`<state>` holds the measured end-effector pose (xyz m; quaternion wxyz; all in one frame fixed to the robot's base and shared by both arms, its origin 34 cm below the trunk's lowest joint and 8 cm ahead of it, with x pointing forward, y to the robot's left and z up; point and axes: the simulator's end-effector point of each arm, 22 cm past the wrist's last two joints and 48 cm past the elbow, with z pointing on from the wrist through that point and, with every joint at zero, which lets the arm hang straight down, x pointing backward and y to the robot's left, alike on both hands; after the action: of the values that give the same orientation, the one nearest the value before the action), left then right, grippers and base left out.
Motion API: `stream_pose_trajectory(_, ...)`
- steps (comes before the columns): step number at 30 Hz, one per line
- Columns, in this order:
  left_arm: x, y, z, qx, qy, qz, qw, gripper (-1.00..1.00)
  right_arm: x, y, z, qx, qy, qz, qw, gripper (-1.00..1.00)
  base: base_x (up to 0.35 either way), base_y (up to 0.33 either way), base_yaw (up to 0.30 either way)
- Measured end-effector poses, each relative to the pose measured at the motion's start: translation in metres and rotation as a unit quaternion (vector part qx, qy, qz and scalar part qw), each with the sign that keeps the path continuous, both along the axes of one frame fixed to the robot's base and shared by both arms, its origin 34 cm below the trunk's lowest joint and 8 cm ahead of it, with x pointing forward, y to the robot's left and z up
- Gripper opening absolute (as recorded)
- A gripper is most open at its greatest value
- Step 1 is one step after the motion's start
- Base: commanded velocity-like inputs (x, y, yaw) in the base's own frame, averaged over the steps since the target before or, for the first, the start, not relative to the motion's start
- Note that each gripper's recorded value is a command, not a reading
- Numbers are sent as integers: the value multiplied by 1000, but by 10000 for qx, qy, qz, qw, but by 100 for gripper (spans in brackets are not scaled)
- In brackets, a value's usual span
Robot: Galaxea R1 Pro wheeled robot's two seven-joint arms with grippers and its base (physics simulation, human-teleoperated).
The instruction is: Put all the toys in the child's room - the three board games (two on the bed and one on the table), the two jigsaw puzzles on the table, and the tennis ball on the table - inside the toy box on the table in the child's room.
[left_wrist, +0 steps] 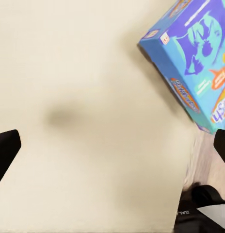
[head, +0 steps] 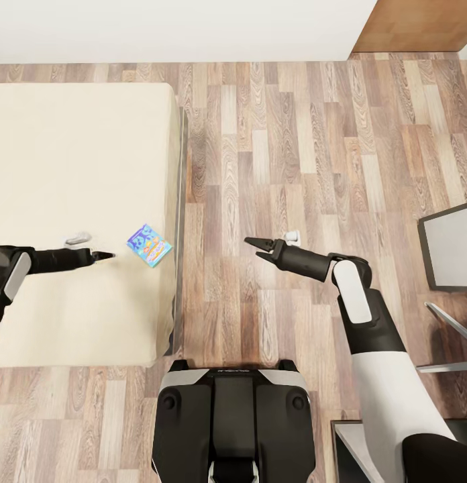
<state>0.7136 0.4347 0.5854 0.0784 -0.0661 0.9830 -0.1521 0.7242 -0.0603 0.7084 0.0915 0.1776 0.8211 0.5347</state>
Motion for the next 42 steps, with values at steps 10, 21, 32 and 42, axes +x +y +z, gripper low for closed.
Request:
stream_pose_trajectory(10,-3,6,76,-1579,-279,-214,9868,100,-5,-5,8,-2,-112,-31,9999,100,0,0,0)
stream_pose_trajectory(21,-49,-3,138,-3063,-200,-267,9514,100,-81,-16,7,-56,169,-28,9998,100,0,0,-36)
stream_pose_trajectory(32,-106,-23,117,-3561,111,407,9335,100,-148,-36,21,166,7,-382,9991,100,0,0,-62)
stream_pose_trajectory(42,-143,-33,114,-3808,68,690,9221,100,-172,-59,43,332,-563,-527,9965,100,0,0,-62)
